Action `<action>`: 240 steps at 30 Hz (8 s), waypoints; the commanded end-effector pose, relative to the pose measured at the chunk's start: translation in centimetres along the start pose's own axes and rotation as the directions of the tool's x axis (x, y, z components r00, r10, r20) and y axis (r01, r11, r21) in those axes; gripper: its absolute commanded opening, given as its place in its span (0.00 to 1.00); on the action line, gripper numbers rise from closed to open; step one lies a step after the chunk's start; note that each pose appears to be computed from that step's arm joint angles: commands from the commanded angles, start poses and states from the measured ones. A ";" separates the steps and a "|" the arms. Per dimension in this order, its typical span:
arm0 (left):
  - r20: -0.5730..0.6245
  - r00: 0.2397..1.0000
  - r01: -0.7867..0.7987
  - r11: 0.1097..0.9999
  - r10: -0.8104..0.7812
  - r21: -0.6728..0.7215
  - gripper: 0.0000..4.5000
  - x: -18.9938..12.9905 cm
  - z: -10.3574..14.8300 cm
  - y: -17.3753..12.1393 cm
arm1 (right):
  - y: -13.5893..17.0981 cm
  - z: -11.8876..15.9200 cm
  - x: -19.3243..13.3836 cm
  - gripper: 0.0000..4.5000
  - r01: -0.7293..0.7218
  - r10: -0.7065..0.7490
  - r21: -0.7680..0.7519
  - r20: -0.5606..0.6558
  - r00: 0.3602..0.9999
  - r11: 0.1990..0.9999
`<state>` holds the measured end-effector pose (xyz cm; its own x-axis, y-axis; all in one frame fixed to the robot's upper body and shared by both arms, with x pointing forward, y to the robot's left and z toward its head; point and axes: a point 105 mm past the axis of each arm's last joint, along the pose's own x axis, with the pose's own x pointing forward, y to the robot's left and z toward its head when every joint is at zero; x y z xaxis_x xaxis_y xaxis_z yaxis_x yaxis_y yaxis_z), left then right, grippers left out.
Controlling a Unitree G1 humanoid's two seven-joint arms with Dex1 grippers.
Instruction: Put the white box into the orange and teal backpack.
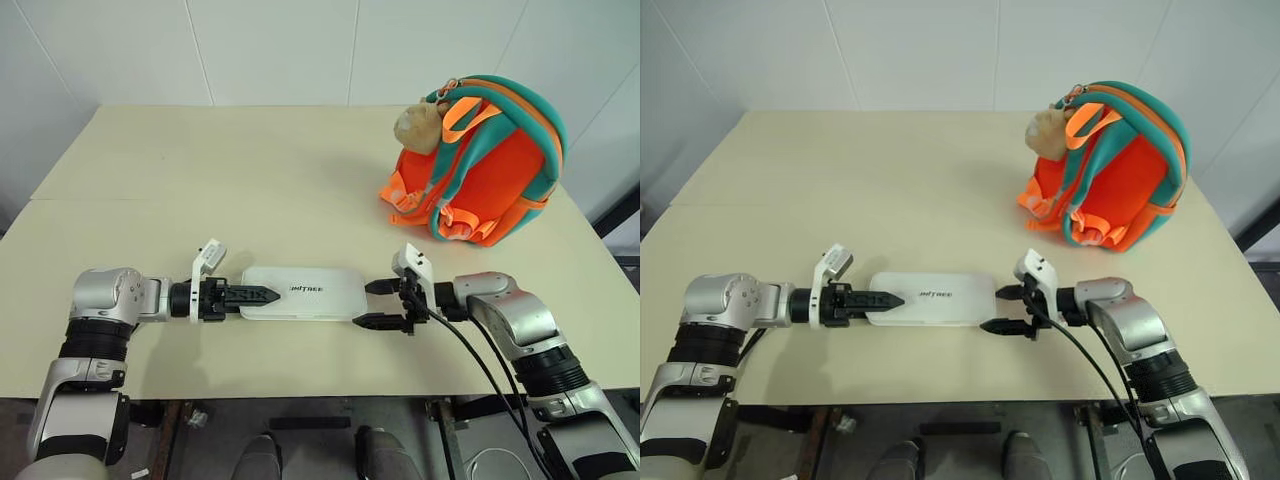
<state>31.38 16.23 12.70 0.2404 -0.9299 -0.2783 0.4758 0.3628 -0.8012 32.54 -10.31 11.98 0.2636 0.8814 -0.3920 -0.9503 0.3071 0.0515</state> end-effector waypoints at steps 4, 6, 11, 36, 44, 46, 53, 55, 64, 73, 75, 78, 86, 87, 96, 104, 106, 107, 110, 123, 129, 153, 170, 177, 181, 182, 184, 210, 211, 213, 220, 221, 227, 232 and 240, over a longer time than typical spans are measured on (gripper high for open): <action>-0.011 1.000 0.015 0.996 -0.016 -0.083 1.00 0.8 -0.9 0.5 | -0.3 -0.3 -0.3 1.00 0.013 -0.015 -0.085 -0.025 1.000 0.996; 0.016 1.000 0.018 0.995 -0.016 -0.103 1.00 1.1 -0.4 0.6 | -0.3 -0.6 -0.7 1.00 0.027 -0.029 -0.084 -0.026 0.999 0.996; 0.061 0.998 0.010 0.987 0.000 -0.159 1.00 1.8 0.3 1.2 | 0.1 -1.4 -1.5 1.00 0.046 -0.048 -0.080 -0.032 0.998 0.996; 0.027 0.993 0.114 0.989 -0.112 -0.097 0.30 3.4 -1.4 -0.7 | -3.4 -0.7 -9.0 1.00 0.373 -0.372 -0.073 0.037 0.928 0.925; 0.208 0.977 0.015 0.983 -0.053 0.182 0.30 0.4 0.5 0.2 | -7.8 5.6 -16.4 1.00 0.658 -0.640 0.005 0.234 0.731 0.753; 0.221 0.974 0.000 0.979 -0.046 0.204 0.30 0.0 0.6 0.4 | -8.0 6.5 -15.9 1.00 0.650 -0.630 0.013 0.261 0.732 0.760; 0.247 0.967 0.001 0.970 -0.063 0.242 0.30 -0.2 1.1 0.2 | -9.6 9.3 -11.9 1.00 0.589 -0.581 0.088 0.332 0.743 0.803; 0.256 0.965 -0.002 0.968 -0.064 0.252 0.30 -0.2 1.2 0.3 | -10.6 9.8 -11.1 1.00 0.596 -0.589 0.098 0.341 0.732 0.797; 0.321 0.946 -0.029 0.970 -0.051 0.241 0.30 -1.0 0.5 0.4 | -15.7 11.7 -10.2 1.00 0.778 -0.767 0.117 0.312 0.561 0.617; 0.389 0.920 -0.055 0.969 -0.044 0.240 0.30 -1.4 0.5 0.0 | -15.2 15.0 -7.1 0.87 0.768 -0.725 0.148 0.477 0.497 0.623; 0.411 0.911 -0.069 0.966 -0.041 0.250 0.30 -1.8 0.8 -0.1 | -15.1 15.1 -6.7 0.72 0.767 -0.717 0.150 0.501 0.484 0.623; 0.438 0.898 -0.088 0.960 -0.040 0.266 0.30 -2.5 1.2 -0.2 | -14.6 15.4 -6.3 0.48 0.753 -0.685 0.134 0.538 0.491 0.645; 0.528 0.849 -0.182 0.930 -0.015 0.319 0.30 -5.9 2.0 -0.7 | -8.7 17.3 -4.0 0.00 0.385 -0.234 -0.104 0.642 0.730 0.917; 0.538 0.843 -0.199 0.924 -0.009 0.327 0.30 -6.4 2.2 -0.9 | -7.3 17.2 -3.8 0.00 0.291 -0.143 -0.139 0.628 0.765 0.947; 0.594 0.802 -0.285 0.840 -0.055 0.462 0.30 -9.6 4.3 -3.2 | 4.1 16.1 -4.2 0.00 -0.335 0.404 -0.234 0.388 0.829 0.913; 0.604 0.756 -0.230 0.762 -0.251 0.605 0.30 -10.3 5.5 -8.4 | 7.8 13.7 -5.8 0.00 -0.558 0.565 -0.104 0.238 0.790 0.824; 0.568 0.770 -0.205 0.731 -0.290 0.651 0.30 -9.9 5.1 -9.9 | 7.4 13.4 -5.9 0.00 -0.550 0.555 -0.089 0.229 0.800 0.830; 0.552 0.776 -0.193 0.717 -0.307 0.670 0.30 -9.6 5.0 -10.6 | 7.1 13.2 -5.8 0.00 -0.540 0.544 -0.082 0.228 0.808 0.837; 0.517 0.790 -0.169 0.693 -0.330 0.701 0.30 -9.2 4.6 -11.7 | 6.3 12.8 -5.4 0.00 -0.519 0.521 -0.074 0.222 0.824 0.852; 0.483 0.823 -0.210 0.630 -0.298 0.748 0.30 -10.5 2.0 -13.9 | 4.0 11.5 -4.2 0.00 -0.464 0.461 -0.043 0.218 0.860 0.885; 0.461 0.861 -0.238 0.632 -0.215 0.738 0.30 -11.0 1.5 -12.4 | 3.7 11.5 -4.0 0.00 -0.456 0.453 -0.041 0.220 0.864 0.889; 0.264 0.964 -0.258 0.338 0.031 0.905 0.30 -10.3 7.7 -8.0 | 4.1 10.7 -4.3 0.00 -0.451 0.448 -0.042 0.229 0.864 0.892; 0.149 0.977 -0.191 0.321 0.151 0.928 0.30 -10.2 6.4 -6.7 | 5.7 10.3 -5.6 0.00 -0.552 0.545 -0.022 0.198 0.815 0.834; 0.065 0.982 -0.104 0.217 0.177 0.971 0.30 -5.1 10.1 -9.1 | 5.6 10.4 -4.9 0.00 -0.560 0.557 -0.040 0.192 0.808 0.827; -0.043 0.989 0.016 0.191 0.140 0.981 0.30 -1.6 11.0 -11.0 | 5.8 10.6 -4.3 0.00 -0.569 0.568 -0.055 0.188 0.801 0.821; -0.088 0.986 0.066 0.155 0.145 0.986 0.30 -0.4 11.0 -11.5 | 5.8 10.7 -4.3 0.00 -0.570 0.570 -0.063 0.187 0.800 0.819; -0.133 0.982 0.112 0.149 0.136 0.982 0.30 1.8 11.4 -12.5 | 5.9 10.8 -4.3 0.00 -0.569 0.572 -0.074 0.190 0.798 0.819; -0.092 0.988 0.066 0.207 0.120 0.976 0.99 -2.4 9.1 -9.3 | 5.6 10.5 -3.0 0.00 -0.494 0.501 -0.095 0.263 0.825 0.864; -0.075 0.987 0.043 0.207 0.145 0.977 0.99 -3.6 9.0 -8.8 | 5.5 10.4 -3.0 0.00 -0.488 0.495 -0.094 0.263 0.828 0.868; -0.039 0.980 0.000 0.199 0.193 0.980 0.99 -5.2 8.9 -8.0 | 5.3 10.4 -3.0 0.00 -0.480 0.487 -0.094 0.260 0.834 0.872; 0.018 0.994 -0.038 0.181 0.112 0.983 0.99 -5.8 8.5 -9.6 | 5.0 10.1 -2.9 0.00 -0.471 0.476 -0.084 0.255 0.842 0.878; -0.004 0.997 -0.010 0.182 0.073 0.983 0.99 -5.5 7.8 -10.5 | 4.9 10.0 -2.9 0.00 -0.469 0.473 -0.080 0.255 0.844 0.880; -0.071 0.996 0.081 0.221 -0.050 0.972 0.99 -3.8 4.7 -13.3 | 4.7 9.7 -2.6 0.00 -0.464 0.465 -0.067 0.256 0.847 0.883; -0.063 0.994 0.084 0.231 -0.094 0.969 0.99 -2.1 3.5 -14.0 | 4.7 9.6 -2.3 0.00 -0.470 0.468 -0.058 0.258 0.845 0.881; 0.056 0.980 -0.010 0.232 -0.190 0.973 0.99 0.3 4.3 -14.7 | 4.7 9.5 -2.1 0.00 -0.470 0.467 -0.055 0.264 0.844 0.881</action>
<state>28.45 11.32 25.61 0.1744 -0.9775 -0.1189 0.9559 0.1391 0.2585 29.28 -7.49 21.78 -0.1719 0.9829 -0.0662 -0.9698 -0.1570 0.1867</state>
